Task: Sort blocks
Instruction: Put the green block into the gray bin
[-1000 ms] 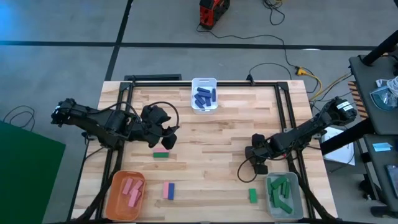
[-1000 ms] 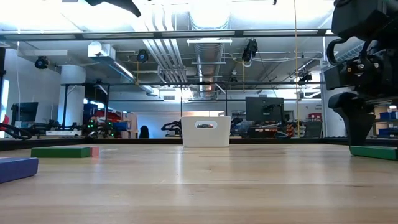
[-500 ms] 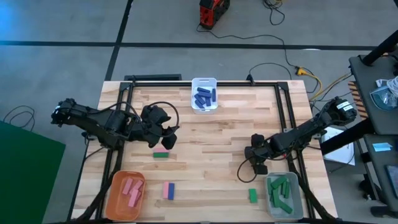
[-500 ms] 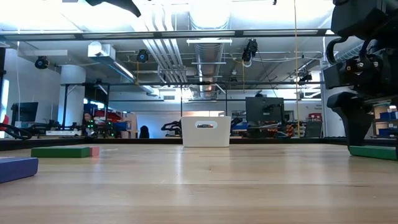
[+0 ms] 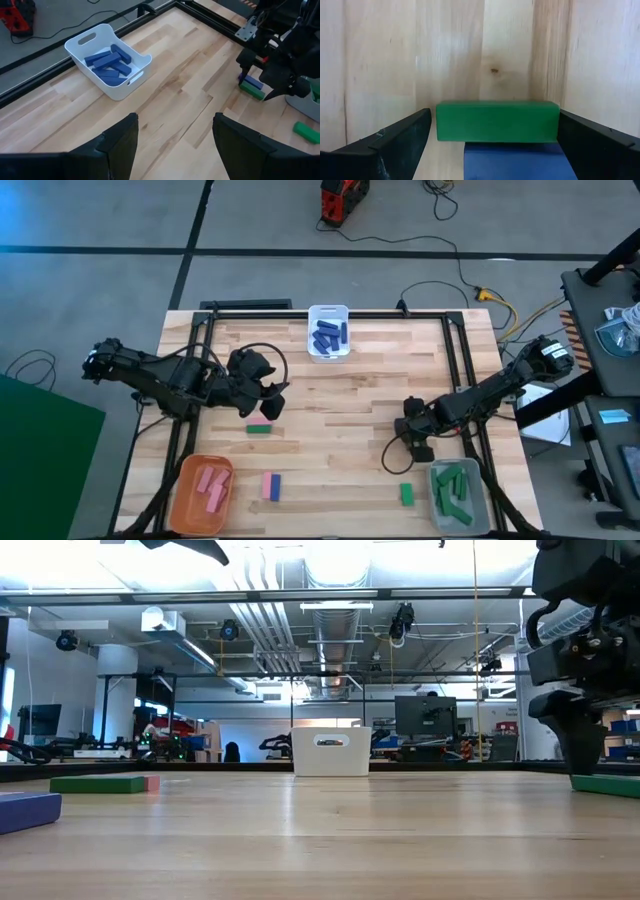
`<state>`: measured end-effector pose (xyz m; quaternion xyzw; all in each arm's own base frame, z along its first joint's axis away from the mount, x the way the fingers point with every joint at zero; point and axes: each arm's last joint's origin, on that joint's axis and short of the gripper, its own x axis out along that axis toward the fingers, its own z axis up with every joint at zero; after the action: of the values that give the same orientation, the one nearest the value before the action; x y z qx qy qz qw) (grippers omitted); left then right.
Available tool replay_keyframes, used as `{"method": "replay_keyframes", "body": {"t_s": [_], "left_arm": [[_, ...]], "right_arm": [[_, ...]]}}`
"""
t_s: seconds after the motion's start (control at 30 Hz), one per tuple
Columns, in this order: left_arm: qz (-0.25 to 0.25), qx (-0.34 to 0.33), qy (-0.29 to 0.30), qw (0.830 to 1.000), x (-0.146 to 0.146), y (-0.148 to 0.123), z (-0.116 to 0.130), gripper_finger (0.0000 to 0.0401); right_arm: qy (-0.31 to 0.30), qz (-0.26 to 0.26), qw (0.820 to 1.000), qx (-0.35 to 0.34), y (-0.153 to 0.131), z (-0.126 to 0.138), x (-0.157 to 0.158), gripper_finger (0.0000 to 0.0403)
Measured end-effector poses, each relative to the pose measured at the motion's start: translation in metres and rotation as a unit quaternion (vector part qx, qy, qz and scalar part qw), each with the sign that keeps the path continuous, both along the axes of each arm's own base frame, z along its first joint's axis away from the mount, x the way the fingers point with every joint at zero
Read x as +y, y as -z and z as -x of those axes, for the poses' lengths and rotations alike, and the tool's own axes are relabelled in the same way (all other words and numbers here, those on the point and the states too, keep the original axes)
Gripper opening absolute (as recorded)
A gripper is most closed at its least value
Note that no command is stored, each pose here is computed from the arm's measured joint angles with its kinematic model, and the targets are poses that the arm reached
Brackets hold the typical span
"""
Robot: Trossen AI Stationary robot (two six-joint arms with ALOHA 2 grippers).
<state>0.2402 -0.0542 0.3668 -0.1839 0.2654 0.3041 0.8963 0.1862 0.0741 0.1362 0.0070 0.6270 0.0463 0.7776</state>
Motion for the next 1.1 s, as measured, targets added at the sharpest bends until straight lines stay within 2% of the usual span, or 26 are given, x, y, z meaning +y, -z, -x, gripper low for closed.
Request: {"method": "replay_keyframes", "body": {"t_s": [0.47,0.7,1.1], "left_arm": [[0.002,-0.006,-0.001,1.0,0.0,-0.0009,-0.0009,0.0231],[0.002,-0.007,-0.001,1.0,0.0,-0.0009,-0.001,0.0231],[-0.008,-0.013,-0.006,1.0,0.0007,-0.0021,-0.0018,0.0231]], "right_arm": [[-0.016,0.01,1.0,0.014,0.0049,-0.0016,-0.0008,0.0398],[-0.013,0.009,1.0,0.014,0.0048,-0.0023,-0.0033,0.0347],[-0.008,0.008,1.0,0.016,-0.0019,-0.0053,-0.0052,0.0344]]}}
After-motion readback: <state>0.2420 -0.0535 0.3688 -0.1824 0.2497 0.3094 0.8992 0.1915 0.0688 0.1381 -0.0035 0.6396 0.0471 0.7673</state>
